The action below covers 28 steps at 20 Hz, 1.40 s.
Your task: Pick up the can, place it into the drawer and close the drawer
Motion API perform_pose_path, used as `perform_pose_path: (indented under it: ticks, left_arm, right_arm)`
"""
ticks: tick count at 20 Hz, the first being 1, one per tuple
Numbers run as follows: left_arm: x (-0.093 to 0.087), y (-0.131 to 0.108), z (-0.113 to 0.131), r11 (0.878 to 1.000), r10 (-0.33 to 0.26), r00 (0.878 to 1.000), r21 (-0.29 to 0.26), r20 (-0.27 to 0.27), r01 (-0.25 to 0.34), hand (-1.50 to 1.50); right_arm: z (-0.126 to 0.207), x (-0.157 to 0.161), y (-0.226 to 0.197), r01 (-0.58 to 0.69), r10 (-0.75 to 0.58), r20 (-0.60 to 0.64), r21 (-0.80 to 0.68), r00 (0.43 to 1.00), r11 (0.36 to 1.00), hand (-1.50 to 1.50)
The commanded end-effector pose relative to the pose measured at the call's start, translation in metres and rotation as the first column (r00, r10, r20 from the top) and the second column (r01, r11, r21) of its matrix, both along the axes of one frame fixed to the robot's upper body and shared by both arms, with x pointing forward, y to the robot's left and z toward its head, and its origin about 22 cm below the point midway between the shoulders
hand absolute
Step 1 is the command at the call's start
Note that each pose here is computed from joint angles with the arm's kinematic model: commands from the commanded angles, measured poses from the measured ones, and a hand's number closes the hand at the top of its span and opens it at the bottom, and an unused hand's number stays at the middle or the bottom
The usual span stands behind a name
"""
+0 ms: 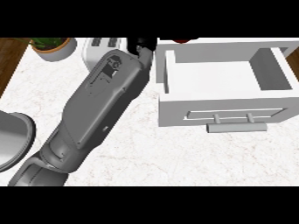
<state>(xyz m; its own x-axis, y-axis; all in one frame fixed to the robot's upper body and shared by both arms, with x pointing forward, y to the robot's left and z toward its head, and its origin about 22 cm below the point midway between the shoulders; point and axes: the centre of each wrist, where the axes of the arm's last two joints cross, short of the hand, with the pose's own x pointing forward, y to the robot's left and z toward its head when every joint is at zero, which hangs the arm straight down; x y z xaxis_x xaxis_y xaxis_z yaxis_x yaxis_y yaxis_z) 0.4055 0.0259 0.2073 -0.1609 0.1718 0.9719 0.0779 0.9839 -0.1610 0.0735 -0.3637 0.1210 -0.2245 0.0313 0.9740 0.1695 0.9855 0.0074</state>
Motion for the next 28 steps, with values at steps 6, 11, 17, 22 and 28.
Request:
perform_pose_path:
  ticks: [6,11,17,22,28]
  left_arm:
    - [0.012,-0.023,-0.001,1.0,0.021,1.0,0.011,-0.018,-0.021,1.5]
    - [0.006,-0.038,0.002,0.999,0.002,0.999,0.038,-0.034,-0.001,1.5]
    - [0.01,-0.044,0.003,0.997,0.028,0.998,0.078,-0.06,-0.023,1.5]
    - [0.016,-0.039,-0.015,0.993,0.035,0.995,0.111,-0.091,-0.025,1.5]
    - [0.015,-0.036,-0.037,0.984,0.095,0.992,0.157,-0.087,-0.08,-1.5]
  right_arm:
    - [-0.003,0.01,-0.007,-0.02,0.02,0.034,0.011,0.999,1.0,-1.5]
    - [0.009,0.0,0.01,-0.017,0.016,0.013,0.008,1.0,1.0,-1.5]
    - [0.0,0.01,0.012,-0.033,0.033,0.027,0.016,0.999,0.999,-1.5]
    - [0.011,0.013,0.015,-0.03,0.03,0.012,0.004,0.999,1.0,-1.5]
    - [0.009,0.01,0.004,-0.039,0.038,0.023,0.009,0.999,0.999,-1.5]
